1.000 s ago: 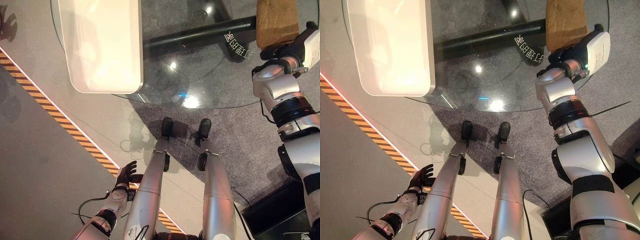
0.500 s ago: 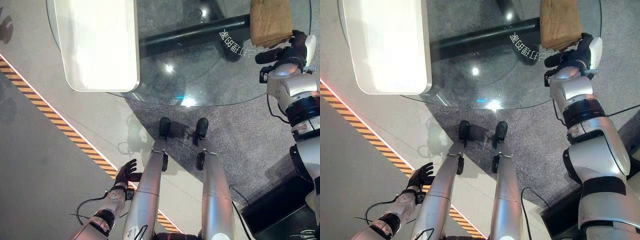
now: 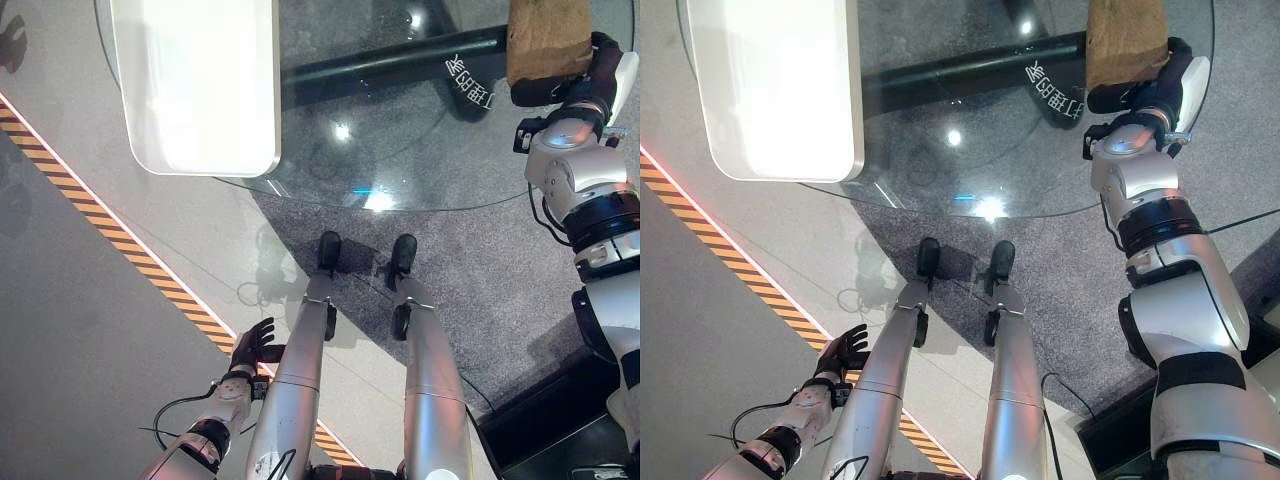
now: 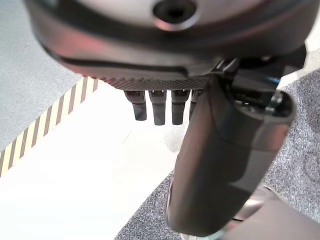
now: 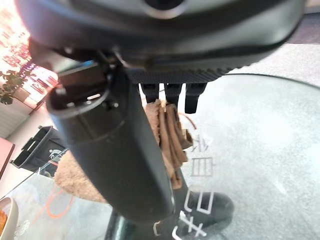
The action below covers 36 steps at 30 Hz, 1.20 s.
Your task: Wipe the table with a cloth and put it in the basket.
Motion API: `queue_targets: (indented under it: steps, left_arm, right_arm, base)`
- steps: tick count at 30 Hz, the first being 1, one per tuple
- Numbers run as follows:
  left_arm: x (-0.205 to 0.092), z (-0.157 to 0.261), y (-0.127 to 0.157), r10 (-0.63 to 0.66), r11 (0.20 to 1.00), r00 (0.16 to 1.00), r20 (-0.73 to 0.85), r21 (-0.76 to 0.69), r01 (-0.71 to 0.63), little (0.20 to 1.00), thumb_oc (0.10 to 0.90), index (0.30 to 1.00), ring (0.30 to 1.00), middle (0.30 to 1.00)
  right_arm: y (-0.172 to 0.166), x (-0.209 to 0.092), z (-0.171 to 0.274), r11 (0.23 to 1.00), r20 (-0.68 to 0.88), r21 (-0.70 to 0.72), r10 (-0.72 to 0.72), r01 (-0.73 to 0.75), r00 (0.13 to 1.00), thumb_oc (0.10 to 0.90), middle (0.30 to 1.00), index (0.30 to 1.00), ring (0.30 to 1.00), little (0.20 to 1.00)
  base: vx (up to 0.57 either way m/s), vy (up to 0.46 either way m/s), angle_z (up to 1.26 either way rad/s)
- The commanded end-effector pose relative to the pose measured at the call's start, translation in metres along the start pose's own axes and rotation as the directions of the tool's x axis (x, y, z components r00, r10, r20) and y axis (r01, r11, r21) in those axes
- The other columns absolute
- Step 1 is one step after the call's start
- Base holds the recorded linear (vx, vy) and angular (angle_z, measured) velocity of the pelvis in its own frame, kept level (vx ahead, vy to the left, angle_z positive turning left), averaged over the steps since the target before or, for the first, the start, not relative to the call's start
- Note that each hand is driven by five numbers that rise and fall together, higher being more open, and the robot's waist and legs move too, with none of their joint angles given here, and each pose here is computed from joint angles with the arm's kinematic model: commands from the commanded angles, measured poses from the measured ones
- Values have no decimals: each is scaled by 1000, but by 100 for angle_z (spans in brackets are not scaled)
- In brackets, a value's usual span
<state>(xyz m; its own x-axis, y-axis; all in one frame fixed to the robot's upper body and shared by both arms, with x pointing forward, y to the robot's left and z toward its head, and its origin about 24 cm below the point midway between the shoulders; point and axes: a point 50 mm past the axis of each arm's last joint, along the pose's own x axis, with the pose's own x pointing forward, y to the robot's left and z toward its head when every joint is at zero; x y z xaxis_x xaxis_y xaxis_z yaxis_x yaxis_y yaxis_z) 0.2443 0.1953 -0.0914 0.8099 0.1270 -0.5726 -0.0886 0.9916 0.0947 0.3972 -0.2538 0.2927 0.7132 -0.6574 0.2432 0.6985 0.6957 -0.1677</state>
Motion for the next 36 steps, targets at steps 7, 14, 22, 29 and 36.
queue_targets:
  steps: [7, 14, 22, 29, 36]
  left_arm:
    - [-22, -53, 21, 78, 997, 987, -141, 0, -79, 900, 800, 900, 900, 900]
    - [-22, -53, 22, 74, 997, 985, -157, 6, -74, 900, 800, 900, 900, 900]
    - [-23, -54, 18, 70, 997, 984, -162, -12, -73, 900, 800, 900, 900, 900]
    - [-24, -54, 11, 50, 998, 987, -150, -25, -55, 900, 800, 900, 900, 900]
    - [-23, -51, 9, 38, 999, 990, -139, -20, -41, 900, 800, 900, 900, 900]
  right_arm:
    - [-19, 5, 37, 992, 108, 93, -93, 84, 990, 800, 900, 900, 900, 900]
    - [-13, 2, 47, 985, 139, 173, -39, 14, 989, 800, 900, 900, 900, 900]
    - [-12, -2, 62, 948, 191, 312, 1, -62, 982, 800, 900, 900, 900, 900]
    - [-25, 6, 58, 961, 145, 251, -157, 117, 977, 800, 900, 900, 900, 900]
    - [-33, 12, 56, 961, 113, 208, -209, 183, 971, 800, 900, 900, 900, 900]
  base:
    - [-14, -60, 2]
    - [-1, -36, -1]
    - [5, 8, 2]
    - [0, 50, 4]
    - [-5, 8, 2]
